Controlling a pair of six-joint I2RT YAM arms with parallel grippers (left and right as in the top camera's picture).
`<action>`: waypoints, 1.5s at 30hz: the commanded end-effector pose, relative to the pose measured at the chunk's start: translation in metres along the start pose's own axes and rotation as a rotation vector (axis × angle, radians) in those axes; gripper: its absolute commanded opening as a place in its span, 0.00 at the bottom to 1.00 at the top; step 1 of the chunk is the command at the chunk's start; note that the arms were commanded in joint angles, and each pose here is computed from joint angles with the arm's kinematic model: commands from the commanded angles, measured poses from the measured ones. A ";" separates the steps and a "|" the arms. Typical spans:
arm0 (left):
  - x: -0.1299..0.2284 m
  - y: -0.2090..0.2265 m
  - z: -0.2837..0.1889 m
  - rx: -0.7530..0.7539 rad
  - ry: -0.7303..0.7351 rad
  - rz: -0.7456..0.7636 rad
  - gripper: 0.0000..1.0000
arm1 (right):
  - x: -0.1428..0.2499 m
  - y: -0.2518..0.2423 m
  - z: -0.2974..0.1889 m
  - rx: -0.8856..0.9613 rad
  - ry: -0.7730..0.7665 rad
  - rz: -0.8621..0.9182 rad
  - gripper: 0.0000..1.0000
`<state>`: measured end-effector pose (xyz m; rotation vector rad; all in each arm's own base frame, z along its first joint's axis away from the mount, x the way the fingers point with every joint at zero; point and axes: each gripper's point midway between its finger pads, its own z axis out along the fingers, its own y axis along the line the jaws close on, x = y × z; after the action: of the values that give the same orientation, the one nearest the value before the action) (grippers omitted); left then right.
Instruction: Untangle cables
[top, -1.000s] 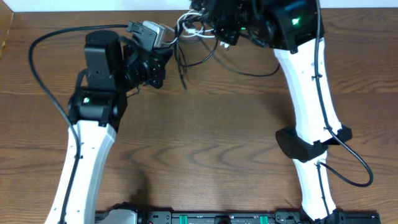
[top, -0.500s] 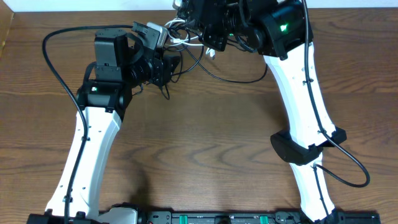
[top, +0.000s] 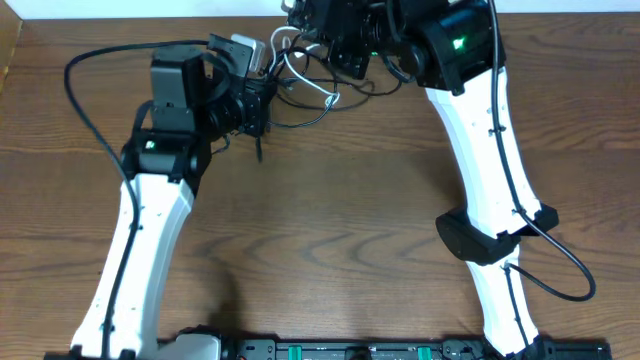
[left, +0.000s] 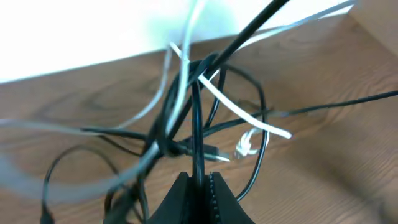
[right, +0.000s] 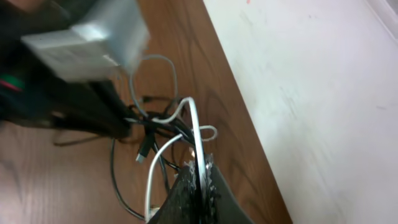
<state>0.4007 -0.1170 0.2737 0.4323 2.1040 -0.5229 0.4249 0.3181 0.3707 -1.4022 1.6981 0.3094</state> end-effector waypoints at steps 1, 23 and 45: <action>-0.031 -0.012 -0.037 -0.027 -0.111 0.040 0.08 | 0.014 -0.023 -0.010 0.075 0.040 0.006 0.01; -0.091 0.025 -0.152 -0.416 -0.323 0.087 0.08 | 0.104 -0.105 -0.061 0.231 0.168 0.173 0.01; -0.124 0.098 -0.284 -0.772 -0.492 0.019 0.08 | 0.142 -0.135 -0.090 0.298 0.199 0.268 0.67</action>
<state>0.3293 0.0967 0.4800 -0.1241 1.7063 0.1691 0.5083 0.1239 0.3579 -1.0329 2.0041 0.0565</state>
